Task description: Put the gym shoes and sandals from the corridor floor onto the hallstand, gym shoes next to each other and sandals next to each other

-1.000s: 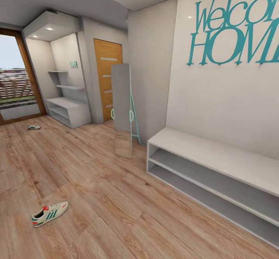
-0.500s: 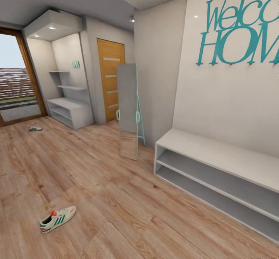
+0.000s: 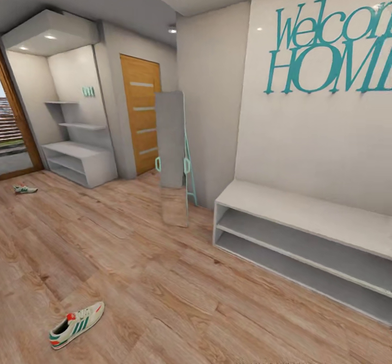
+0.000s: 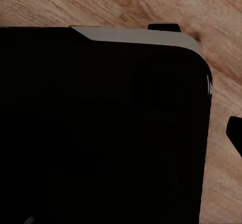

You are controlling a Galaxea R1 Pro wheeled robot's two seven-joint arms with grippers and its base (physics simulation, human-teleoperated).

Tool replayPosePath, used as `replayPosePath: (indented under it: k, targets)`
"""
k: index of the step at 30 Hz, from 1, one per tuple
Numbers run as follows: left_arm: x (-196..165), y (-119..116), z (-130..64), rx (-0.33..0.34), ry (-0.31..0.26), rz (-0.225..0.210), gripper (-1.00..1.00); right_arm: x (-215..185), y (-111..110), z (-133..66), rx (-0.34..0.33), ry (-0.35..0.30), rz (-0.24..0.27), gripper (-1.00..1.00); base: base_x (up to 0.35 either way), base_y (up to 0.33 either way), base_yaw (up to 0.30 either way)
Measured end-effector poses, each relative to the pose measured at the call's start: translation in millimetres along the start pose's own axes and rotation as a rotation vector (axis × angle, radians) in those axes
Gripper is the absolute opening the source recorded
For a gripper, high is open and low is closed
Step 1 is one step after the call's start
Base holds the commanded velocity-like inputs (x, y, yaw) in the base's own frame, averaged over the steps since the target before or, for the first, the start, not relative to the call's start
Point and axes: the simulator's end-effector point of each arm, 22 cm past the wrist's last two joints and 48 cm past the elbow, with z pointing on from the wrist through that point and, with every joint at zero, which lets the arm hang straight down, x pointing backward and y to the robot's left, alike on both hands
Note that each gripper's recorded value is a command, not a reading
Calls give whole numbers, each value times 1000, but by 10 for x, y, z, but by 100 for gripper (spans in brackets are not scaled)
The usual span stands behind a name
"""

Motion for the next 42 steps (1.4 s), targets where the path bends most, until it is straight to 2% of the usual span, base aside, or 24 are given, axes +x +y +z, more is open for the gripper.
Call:
replayPosePath:
  k: [30, 36, 42]
  targets:
    - [-159, 2, -5, -1, -37, 0, 100, -86, -8, -3, 1, -22, 0, 100, -25, 334, -234]
    - [-176, 3, -6, -1, -41, 0, 100, -101, -3, -4, 0, -26, 0, 100, 0, 146, -205]
    - [-177, 29, -6, -5, -41, 1, 100, -104, 3, -4, -2, -26, -1, 100, 0, 12, -30]
